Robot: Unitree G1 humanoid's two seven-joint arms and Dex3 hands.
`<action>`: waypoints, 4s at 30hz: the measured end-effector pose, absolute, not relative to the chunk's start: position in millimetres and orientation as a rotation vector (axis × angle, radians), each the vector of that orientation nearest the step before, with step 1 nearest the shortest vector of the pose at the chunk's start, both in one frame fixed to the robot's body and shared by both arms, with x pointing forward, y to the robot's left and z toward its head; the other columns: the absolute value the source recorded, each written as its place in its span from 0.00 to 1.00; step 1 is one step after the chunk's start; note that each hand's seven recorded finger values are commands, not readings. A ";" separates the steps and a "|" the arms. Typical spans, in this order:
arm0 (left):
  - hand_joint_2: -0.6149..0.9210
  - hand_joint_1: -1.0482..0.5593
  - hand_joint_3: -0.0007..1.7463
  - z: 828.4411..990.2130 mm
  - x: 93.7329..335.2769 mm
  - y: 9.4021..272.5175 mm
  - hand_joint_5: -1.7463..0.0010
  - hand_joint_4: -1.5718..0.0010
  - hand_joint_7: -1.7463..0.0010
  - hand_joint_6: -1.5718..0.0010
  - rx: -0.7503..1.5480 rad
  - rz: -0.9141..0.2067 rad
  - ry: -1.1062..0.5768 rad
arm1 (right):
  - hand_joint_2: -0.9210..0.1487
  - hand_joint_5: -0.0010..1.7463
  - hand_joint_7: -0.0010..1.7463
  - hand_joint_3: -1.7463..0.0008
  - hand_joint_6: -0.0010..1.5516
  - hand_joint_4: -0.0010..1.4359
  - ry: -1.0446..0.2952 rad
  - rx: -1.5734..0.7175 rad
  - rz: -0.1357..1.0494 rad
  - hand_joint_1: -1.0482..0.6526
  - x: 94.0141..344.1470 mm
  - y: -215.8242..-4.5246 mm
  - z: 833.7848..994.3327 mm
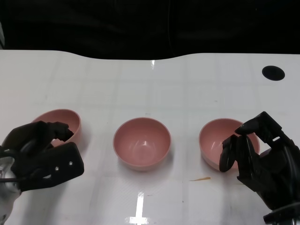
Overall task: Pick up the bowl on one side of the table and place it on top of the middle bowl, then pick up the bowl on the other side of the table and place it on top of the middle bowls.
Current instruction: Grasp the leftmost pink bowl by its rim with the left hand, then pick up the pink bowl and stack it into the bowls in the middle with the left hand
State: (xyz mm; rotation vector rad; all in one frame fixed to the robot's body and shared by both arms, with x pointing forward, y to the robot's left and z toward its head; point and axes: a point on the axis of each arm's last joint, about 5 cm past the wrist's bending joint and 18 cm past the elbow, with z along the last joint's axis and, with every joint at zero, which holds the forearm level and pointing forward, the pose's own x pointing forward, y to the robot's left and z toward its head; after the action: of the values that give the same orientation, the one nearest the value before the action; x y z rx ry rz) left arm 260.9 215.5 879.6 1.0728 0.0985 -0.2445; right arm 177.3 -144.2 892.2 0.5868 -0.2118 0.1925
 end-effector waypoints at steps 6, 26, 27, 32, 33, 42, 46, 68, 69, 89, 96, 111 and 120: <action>1.00 0.64 0.21 889.9 259.6 211.5 0.97 0.43 0.93 0.47 1.077 -0.247 0.075 | 0.33 1.00 0.82 0.36 0.50 0.60 -0.212 0.587 0.191 0.55 177.3 -144.4 892.2; 1.00 0.68 0.23 961.4 255.0 208.0 0.00 0.63 0.00 0.74 1.128 -0.326 -0.057 | 0.31 1.00 0.82 0.37 0.50 0.60 -0.207 0.587 0.187 0.56 176.5 -145.3 890.9; 1.00 0.68 0.23 964.5 254.4 208.3 0.00 0.63 0.00 0.74 1.129 -0.337 -0.064 | 0.31 1.00 0.82 0.37 0.50 0.60 -0.207 0.587 0.187 0.56 176.5 -145.4 890.9; 0.98 0.65 0.23 977.9 251.2 203.6 0.00 0.60 0.00 0.70 1.130 -0.396 -0.124 | 0.31 1.00 0.81 0.37 0.50 0.60 -0.209 0.588 0.185 0.55 176.3 -146.3 890.8; 0.98 0.64 0.23 980.8 250.4 202.2 0.00 0.60 0.00 0.70 1.128 -0.409 -0.137 | 0.31 1.00 0.81 0.37 0.50 0.60 -0.209 0.588 0.185 0.55 176.4 -146.3 890.8; 0.87 0.68 0.36 1010.8 251.0 186.7 0.00 0.60 0.03 0.67 1.143 -0.521 -0.247 | 0.31 1.00 0.81 0.38 0.50 0.60 -0.210 0.589 0.190 0.55 176.3 -146.0 891.0; 0.88 0.66 0.36 1014.5 252.2 176.6 0.00 0.60 0.03 0.69 1.193 -0.561 -0.260 | 0.31 1.00 0.81 0.38 0.50 0.60 -0.211 0.589 0.190 0.55 176.3 -146.1 891.2; 1.00 0.62 0.08 1005.5 265.1 151.8 0.91 0.23 0.91 0.30 1.351 -0.747 -0.317 | 0.31 1.00 0.82 0.37 0.50 0.60 -0.206 0.592 0.189 0.55 174.6 -140.8 892.6; 1.00 0.63 0.08 1004.8 265.8 151.6 0.74 0.28 0.84 0.30 1.358 -0.750 -0.315 | 0.32 1.00 0.82 0.37 0.50 0.60 -0.206 0.592 0.189 0.55 174.7 -140.3 892.9; 1.00 0.58 0.07 983.5 268.7 135.5 0.01 0.60 0.17 0.65 1.359 -0.834 -0.304 | 0.33 1.00 0.83 0.35 0.49 0.60 -0.206 0.585 0.178 0.55 174.2 -138.4 893.6; 1.00 0.57 0.08 984.2 270.5 130.3 0.07 0.59 0.29 0.61 1.353 -0.840 -0.316 | 0.33 1.00 0.83 0.36 0.49 0.60 -0.206 0.583 0.178 0.55 174.2 -138.3 893.6; 1.00 0.56 0.13 971.8 273.9 124.2 0.06 0.59 0.35 0.56 1.330 -0.772 -0.420 | 0.33 1.00 0.83 0.36 0.50 0.61 -0.215 0.580 0.174 0.55 174.1 -137.8 893.9; 1.00 0.56 0.09 961.3 277.6 118.5 0.03 0.58 0.40 0.51 1.341 -0.766 -0.438 | 0.33 1.00 0.83 0.35 0.50 0.61 -0.215 0.581 0.175 0.55 174.1 -137.7 893.7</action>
State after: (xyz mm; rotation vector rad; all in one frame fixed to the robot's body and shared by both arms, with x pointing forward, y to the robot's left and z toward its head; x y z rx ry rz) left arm 277.6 118.5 961.3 1.3405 -0.4382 -0.7665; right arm 174.1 -137.7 893.7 0.5813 -0.2150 0.1747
